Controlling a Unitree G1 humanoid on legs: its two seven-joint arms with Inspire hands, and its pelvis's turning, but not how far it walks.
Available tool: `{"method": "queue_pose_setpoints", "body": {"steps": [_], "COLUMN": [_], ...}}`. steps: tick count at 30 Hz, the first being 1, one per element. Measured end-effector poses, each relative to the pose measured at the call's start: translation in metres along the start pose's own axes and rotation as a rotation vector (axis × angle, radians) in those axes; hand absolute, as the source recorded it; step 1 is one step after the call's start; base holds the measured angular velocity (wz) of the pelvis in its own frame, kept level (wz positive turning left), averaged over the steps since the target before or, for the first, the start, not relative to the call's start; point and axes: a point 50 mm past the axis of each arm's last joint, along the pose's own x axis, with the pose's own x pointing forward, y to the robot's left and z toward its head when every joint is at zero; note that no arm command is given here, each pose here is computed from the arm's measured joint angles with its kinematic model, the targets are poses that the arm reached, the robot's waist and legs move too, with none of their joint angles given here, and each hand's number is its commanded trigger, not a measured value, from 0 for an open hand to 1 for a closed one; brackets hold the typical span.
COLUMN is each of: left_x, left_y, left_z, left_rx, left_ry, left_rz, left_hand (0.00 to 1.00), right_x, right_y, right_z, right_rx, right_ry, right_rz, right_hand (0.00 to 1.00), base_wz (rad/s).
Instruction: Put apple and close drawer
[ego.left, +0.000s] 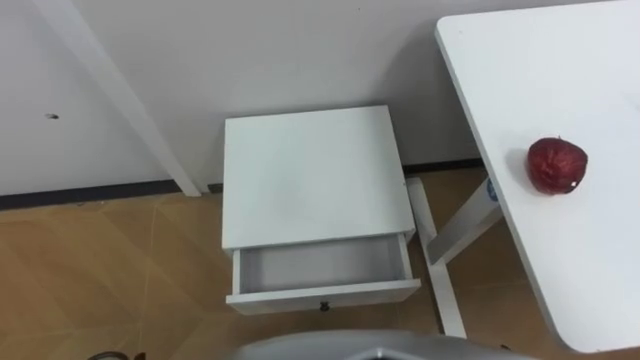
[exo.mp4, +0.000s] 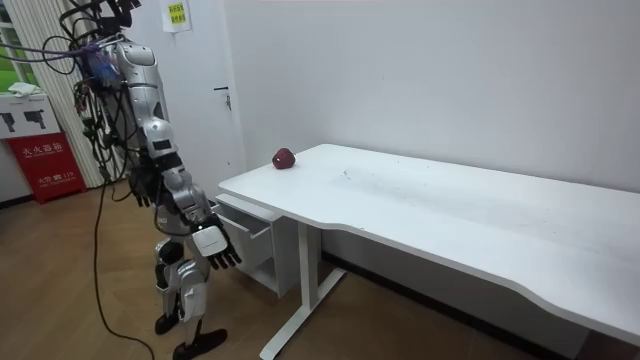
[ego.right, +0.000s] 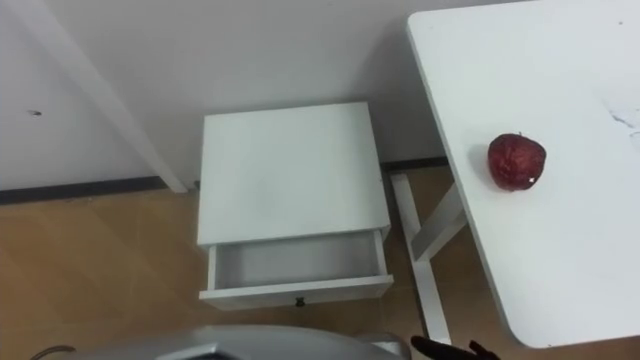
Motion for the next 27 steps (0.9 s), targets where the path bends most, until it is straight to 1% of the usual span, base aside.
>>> {"method": "queue_pose_setpoints", "body": {"steps": [3,7,9,12,14,15,17,23,27], "left_x": [0.0,0.0,-0.001,-0.001,-0.001,-0.001,-0.001,-0.001,-0.001], "left_y": [0.001,-0.001,-0.001,0.0,0.002,0.002,0.003,0.008,0.012], "left_z": [0.0,-0.003,-0.006,-0.008,-0.01,-0.01,-0.011,-0.01,-0.01], "left_rx": [-0.009,-0.028,-0.03,-0.054,-0.077,-0.081,-0.089,-0.096,-0.121], "left_ry": [0.002,0.019,0.027,0.041,0.05,0.051,0.056,0.052,0.051], "left_rz": [0.003,0.005,0.004,0.011,0.022,0.024,0.044,0.09,0.105], "left_hand": [0.0,0.0,0.0,0.0,0.0,0.0,0.0,0.0,0.0], "right_x": [-0.001,-0.003,-0.003,-0.004,-0.006,-0.006,-0.006,-0.008,-0.008], "right_y": [-0.004,-0.01,-0.011,-0.016,-0.023,-0.024,-0.028,-0.039,-0.041], "right_z": [-0.004,-0.015,-0.017,-0.019,-0.021,-0.021,-0.019,-0.007,0.008], "right_rx": [0.07,0.231,0.285,0.425,0.6,0.633,0.728,0.916,0.993], "right_ry": [0.006,0.032,0.037,0.036,0.028,0.027,0.021,-0.024,-0.07], "right_rz": [-0.019,-0.073,-0.096,-0.143,-0.218,-0.234,-0.291,-0.405,-0.451], "right_hand": [0.0,0.0,0.0,0.0,0.0,0.0,0.0,0.0,0.0], "base_wz": [0.0,0.0,-0.02,-0.08,-0.02,0.0,0.0,-0.03,-0.12]}}
